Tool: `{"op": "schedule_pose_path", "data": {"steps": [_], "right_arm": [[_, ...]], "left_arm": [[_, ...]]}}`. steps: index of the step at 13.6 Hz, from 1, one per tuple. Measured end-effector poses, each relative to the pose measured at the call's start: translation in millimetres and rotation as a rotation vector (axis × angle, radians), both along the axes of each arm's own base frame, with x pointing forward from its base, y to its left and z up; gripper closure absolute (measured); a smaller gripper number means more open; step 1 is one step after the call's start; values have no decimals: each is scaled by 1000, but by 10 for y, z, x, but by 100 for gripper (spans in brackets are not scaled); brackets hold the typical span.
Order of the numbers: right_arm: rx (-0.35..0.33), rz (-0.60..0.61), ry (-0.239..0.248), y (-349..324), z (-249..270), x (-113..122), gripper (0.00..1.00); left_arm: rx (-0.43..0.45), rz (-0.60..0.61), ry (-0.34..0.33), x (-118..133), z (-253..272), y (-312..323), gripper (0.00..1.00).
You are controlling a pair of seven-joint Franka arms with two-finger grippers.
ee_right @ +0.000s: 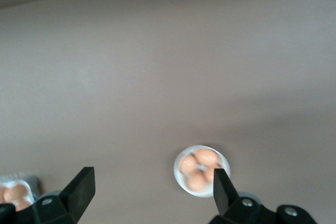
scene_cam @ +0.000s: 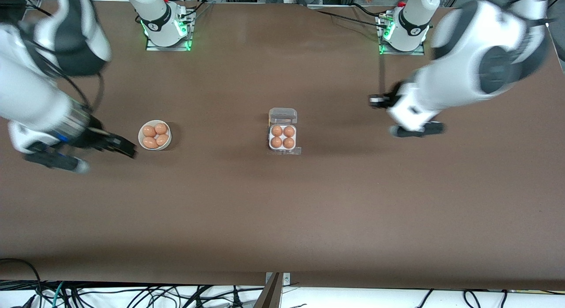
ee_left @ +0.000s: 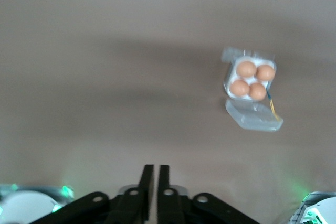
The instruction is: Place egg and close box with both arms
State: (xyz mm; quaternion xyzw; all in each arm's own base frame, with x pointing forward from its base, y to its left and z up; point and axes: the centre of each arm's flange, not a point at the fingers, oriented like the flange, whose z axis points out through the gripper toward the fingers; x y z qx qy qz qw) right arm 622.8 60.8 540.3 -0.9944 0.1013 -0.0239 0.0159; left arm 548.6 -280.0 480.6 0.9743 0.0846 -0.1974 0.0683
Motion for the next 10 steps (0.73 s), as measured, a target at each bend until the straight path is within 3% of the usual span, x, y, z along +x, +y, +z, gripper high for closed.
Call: {"op": "schedule_pose_path", "data": {"steps": [2,5,7,10], "right_arm": [[-3,-11,30,-343,343,-257,0],[-1,9,95,-623,754,-607,0],[1,16,91,-701,896,-695,0],[2,12,98,-768,744,-665,0]], "left_arm": [[32,3,44,-167,-312,-569,94],[-8,55,142,-245,-615,-1079,93],[-4,73,191,-308,-845,-1295,93],[37,115,204,-484,-1240,-1706,93]]}}
